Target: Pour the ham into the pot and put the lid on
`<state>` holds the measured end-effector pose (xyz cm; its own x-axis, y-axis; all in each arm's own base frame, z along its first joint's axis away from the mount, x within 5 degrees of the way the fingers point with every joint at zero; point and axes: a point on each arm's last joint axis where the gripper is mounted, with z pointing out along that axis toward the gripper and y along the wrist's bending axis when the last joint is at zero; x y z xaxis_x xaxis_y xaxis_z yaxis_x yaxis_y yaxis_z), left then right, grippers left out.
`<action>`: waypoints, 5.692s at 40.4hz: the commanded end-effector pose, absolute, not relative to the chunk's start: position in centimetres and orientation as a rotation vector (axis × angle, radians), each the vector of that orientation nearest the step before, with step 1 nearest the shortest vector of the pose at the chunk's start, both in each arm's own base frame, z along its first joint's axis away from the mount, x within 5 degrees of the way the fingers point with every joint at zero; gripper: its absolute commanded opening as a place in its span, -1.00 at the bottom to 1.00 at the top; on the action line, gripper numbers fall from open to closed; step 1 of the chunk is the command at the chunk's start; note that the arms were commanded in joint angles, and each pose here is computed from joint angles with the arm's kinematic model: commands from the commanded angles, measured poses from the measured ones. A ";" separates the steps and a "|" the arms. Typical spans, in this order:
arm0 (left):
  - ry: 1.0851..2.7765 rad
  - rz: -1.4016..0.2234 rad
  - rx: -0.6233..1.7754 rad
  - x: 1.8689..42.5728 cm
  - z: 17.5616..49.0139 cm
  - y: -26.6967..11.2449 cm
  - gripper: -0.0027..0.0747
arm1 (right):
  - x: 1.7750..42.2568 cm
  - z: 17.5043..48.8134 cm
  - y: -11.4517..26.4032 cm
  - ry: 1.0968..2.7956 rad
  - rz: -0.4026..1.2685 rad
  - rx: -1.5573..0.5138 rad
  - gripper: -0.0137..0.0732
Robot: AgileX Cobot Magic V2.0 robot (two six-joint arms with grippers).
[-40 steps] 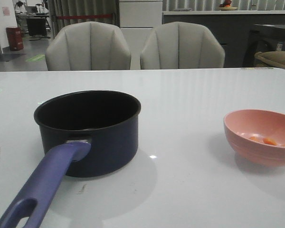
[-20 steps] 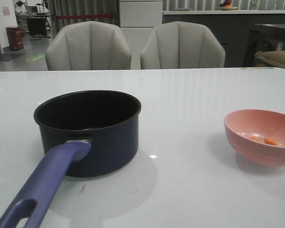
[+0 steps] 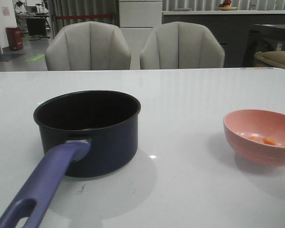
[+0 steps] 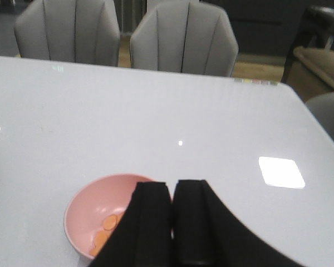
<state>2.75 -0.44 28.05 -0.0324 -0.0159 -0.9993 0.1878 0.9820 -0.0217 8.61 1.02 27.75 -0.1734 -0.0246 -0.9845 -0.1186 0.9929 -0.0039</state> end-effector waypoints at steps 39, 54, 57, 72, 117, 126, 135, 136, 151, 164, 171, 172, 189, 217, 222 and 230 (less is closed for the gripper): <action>1.481 -0.182 0.130 2.2 29.6 -0.4 0.06 | 26.0 26.9 1.1 2.371 0.096 0.070 0.53; 1.481 -0.182 0.130 2.2 29.6 -0.4 0.06 | 31.6 22.5 0.9 2.583 0.117 0.131 0.53; 1.481 -0.182 0.130 2.2 29.6 -0.4 0.06 | 32.2 21.8 1.1 2.608 0.139 0.146 0.51; 1.481 -0.182 0.130 2.2 29.6 -0.4 0.06 | 34.4 20.6 1.4 2.670 0.199 0.192 -0.35; 1.480 -0.183 0.130 2.2 29.6 -0.4 0.06 | 33.0 33.1 23.1 1.974 0.497 -0.552 -0.37; 1.480 -0.183 0.130 2.2 29.6 -0.4 0.06 | 32.0 30.6 24.1 1.702 0.475 -0.490 -0.37; 1.480 -0.183 0.130 2.2 29.6 -0.4 0.06 | 30.9 28.8 23.8 1.444 0.398 -0.550 -0.37; 1.480 -0.183 0.130 2.2 29.6 -0.4 0.06 | 30.9 28.6 23.7 1.428 0.377 -0.566 -0.37; 1.480 -0.183 0.130 2.2 29.6 -0.4 0.06 | 31.0 28.9 23.7 1.205 0.101 -0.723 -0.37; 1.480 -0.183 0.130 2.2 29.6 -0.4 0.06 | 29.9 29.3 25.3 0.964 -0.080 -0.825 -0.37; 1.480 -0.183 0.130 2.2 29.6 -0.4 0.06 | 30.0 28.0 25.7 0.830 -0.218 -0.872 -0.37; 1.480 -0.183 0.130 2.2 29.6 -0.4 0.06 | 29.9 27.9 25.7 0.791 -0.248 -0.873 -0.37; 1.480 -0.183 0.130 2.2 29.6 -0.4 0.06 | 29.5 24.9 26.2 0.618 -0.383 -0.931 -0.37; 1.480 -0.183 0.130 2.2 29.6 -0.4 0.06 | 30.5 30.6 23.9 1.280 0.127 -0.593 -0.37; 1.480 -0.183 0.130 2.2 29.6 -0.4 0.06 | 30.5 32.4 23.2 1.459 0.211 -0.586 -0.37; 1.480 -0.183 0.130 2.2 29.6 -0.4 0.06 | 30.2 33.5 21.7 1.641 0.286 -0.664 -0.37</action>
